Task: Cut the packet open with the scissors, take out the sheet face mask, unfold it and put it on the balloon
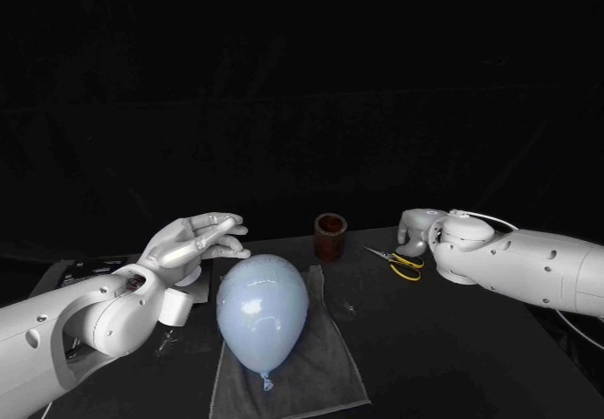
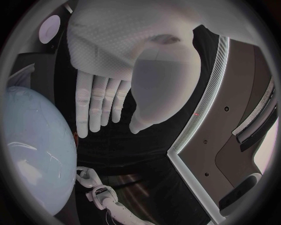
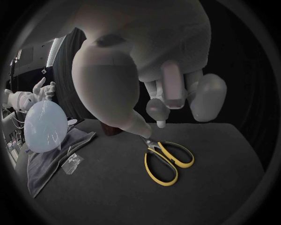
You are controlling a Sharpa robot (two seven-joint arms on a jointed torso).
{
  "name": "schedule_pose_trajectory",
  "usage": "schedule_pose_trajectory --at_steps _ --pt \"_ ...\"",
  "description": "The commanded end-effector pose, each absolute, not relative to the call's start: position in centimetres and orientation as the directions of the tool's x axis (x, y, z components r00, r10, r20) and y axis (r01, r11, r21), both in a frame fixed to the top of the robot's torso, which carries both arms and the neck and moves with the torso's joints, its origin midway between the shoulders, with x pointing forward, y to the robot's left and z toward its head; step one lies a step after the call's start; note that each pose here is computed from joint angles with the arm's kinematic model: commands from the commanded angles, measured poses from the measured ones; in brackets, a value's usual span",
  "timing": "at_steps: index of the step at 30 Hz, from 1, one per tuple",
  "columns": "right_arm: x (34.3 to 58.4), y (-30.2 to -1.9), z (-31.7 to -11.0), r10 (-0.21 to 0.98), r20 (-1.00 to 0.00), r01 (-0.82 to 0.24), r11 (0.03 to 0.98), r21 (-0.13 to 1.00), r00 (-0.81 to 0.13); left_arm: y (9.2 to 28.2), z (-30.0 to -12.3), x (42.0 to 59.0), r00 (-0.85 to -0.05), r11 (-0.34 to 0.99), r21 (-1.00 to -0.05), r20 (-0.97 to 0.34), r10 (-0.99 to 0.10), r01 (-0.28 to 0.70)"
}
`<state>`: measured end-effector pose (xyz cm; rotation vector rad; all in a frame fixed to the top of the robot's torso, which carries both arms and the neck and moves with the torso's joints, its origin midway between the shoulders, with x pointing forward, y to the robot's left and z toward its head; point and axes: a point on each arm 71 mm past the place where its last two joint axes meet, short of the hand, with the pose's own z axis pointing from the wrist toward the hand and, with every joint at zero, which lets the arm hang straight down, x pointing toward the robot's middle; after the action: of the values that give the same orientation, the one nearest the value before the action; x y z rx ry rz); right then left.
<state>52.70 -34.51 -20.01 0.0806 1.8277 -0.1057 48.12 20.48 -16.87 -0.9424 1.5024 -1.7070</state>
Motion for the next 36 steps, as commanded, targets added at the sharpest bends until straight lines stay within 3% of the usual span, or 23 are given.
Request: schedule_pose_trajectory --at_steps 1,6,13,27,36 --pt "52.4 -35.4 -21.3 0.050 -0.964 0.114 0.993 0.021 -0.260 20.3 -16.6 48.1 -0.536 -0.125 -0.992 0.087 -0.840 0.035" --pt "51.9 -37.2 -23.3 0.083 -0.962 0.156 0.987 0.043 -0.261 20.4 -16.6 48.1 -0.536 -0.124 -0.992 0.086 -0.840 0.035" --pt "52.0 -38.8 -24.4 0.113 -0.964 0.196 0.978 0.066 -0.241 20.4 -16.6 48.1 -0.537 -0.120 -0.992 0.081 -0.839 0.038" --pt "52.1 -38.6 -25.1 0.152 -0.953 0.191 0.976 0.103 -0.263 20.5 -16.6 48.1 -0.536 -0.117 -0.992 0.079 -0.840 0.038" --pt "52.0 -38.2 -26.2 0.167 -0.923 0.176 0.978 0.112 -0.345 20.5 -16.6 48.1 -0.537 -0.117 -0.992 0.079 -0.840 0.037"
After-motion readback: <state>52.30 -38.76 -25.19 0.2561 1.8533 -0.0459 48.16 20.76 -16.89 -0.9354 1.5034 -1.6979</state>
